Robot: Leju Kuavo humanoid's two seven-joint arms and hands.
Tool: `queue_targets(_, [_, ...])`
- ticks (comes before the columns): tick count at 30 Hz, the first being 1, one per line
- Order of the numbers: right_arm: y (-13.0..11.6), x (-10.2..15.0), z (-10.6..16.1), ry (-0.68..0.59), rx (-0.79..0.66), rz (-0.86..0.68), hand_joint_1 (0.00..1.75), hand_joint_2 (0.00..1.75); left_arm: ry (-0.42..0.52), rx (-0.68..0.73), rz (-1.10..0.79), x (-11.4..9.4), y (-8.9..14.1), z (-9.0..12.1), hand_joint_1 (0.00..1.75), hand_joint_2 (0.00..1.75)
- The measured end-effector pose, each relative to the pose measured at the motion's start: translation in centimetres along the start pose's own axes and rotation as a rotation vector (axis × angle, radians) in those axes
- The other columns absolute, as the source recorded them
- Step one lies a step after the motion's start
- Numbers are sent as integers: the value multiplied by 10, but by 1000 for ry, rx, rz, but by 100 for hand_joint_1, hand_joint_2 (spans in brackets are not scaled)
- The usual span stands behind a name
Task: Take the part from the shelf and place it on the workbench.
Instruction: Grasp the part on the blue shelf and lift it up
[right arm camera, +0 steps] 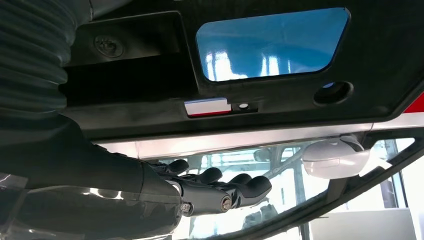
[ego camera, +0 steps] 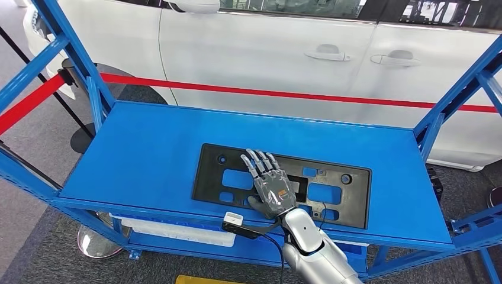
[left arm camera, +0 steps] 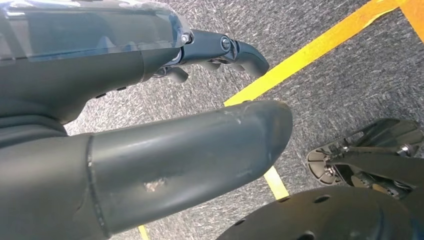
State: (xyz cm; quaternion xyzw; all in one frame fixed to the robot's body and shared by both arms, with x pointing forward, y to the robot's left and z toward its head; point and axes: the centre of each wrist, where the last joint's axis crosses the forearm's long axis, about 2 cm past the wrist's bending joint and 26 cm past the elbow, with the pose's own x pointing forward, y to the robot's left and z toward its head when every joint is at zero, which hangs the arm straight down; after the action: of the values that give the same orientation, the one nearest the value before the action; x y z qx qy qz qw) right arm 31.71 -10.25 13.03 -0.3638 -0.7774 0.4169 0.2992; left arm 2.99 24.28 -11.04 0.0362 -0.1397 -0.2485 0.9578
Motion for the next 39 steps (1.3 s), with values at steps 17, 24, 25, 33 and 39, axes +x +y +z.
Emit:
queue_targets(17, [5, 4, -2, -66, -16, 2, 0, 175, 1, 6, -6, 0, 1, 0, 0, 0])
queue_targets(24, [-28, 25, 2, -140, -193, -28, 0, 175, 2, 18, 21, -1, 1, 0, 0, 0])
queue_targets(25, [-33, 25, 1, -142, -214, -29, 0, 175, 2, 18, 22, -1, 1, 0, 0, 0])
queue_targets(33, [-50, 24, 3, -148, -278, -26, 0, 175, -6, 19, 19, -2, 1, 0, 0, 0])
queue_targets(39, [-49, 23, 5, -151, -269, -21, 0, 175, -10, 19, 12, -2, 1, 0, 0, 0])
